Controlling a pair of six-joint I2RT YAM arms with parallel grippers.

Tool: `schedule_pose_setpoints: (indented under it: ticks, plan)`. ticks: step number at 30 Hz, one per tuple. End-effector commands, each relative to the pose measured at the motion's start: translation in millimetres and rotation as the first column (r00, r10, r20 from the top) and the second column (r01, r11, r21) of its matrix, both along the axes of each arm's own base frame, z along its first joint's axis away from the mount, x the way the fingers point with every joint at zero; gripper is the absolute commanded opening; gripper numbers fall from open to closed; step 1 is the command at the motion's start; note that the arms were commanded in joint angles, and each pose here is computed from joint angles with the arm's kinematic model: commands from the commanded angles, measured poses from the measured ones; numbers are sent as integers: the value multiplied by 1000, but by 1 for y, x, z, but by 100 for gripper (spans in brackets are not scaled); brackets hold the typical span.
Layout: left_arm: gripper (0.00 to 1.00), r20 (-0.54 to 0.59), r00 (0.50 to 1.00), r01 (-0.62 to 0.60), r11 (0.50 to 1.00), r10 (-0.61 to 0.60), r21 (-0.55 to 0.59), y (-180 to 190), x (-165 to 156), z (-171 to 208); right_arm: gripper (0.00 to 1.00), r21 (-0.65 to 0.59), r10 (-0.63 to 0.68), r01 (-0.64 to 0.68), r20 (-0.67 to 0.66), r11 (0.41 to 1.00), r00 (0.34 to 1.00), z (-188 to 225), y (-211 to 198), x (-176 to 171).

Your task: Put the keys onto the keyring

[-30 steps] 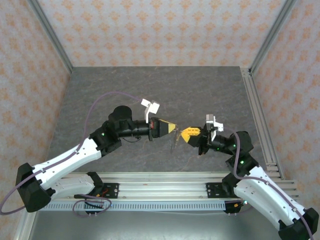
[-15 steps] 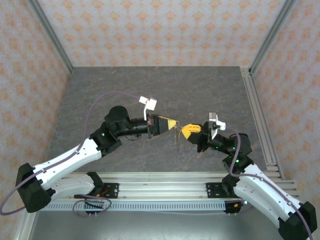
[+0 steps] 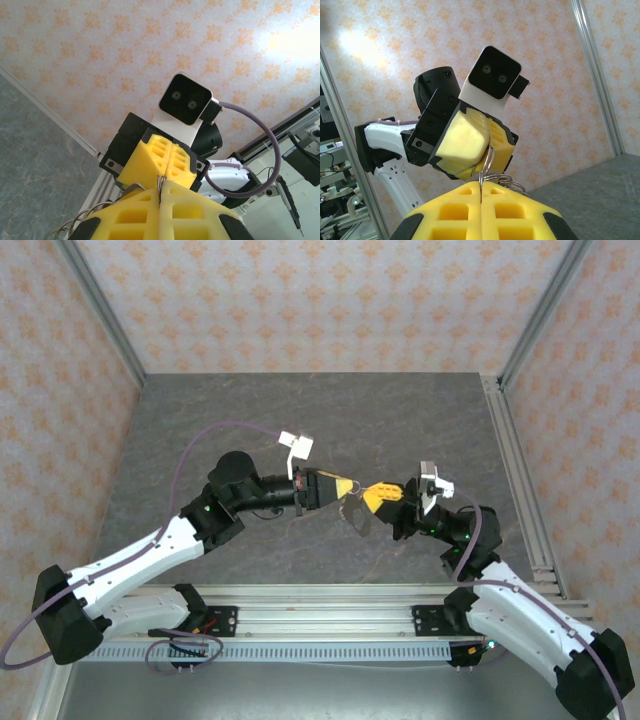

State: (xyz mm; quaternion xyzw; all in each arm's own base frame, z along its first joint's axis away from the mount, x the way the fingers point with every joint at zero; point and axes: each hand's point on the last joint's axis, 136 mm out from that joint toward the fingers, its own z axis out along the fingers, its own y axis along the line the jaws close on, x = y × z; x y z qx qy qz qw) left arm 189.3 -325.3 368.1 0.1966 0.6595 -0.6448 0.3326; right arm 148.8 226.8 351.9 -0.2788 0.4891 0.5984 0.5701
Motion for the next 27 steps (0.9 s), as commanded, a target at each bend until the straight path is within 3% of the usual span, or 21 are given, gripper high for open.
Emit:
schedule_pose_setpoints:
  ticks: [1, 27]
  plan:
    - [0, 37, 999, 16, 999, -14, -52, 1, -3, 16, 0, 50, 19, -23, 79, 998, 997, 19, -5, -13]
    - [0, 7, 998, 57, 997, -57, -48, -5, -4, 18, 0, 57, 25, -35, 172, 998, 985, 37, 0, -14]
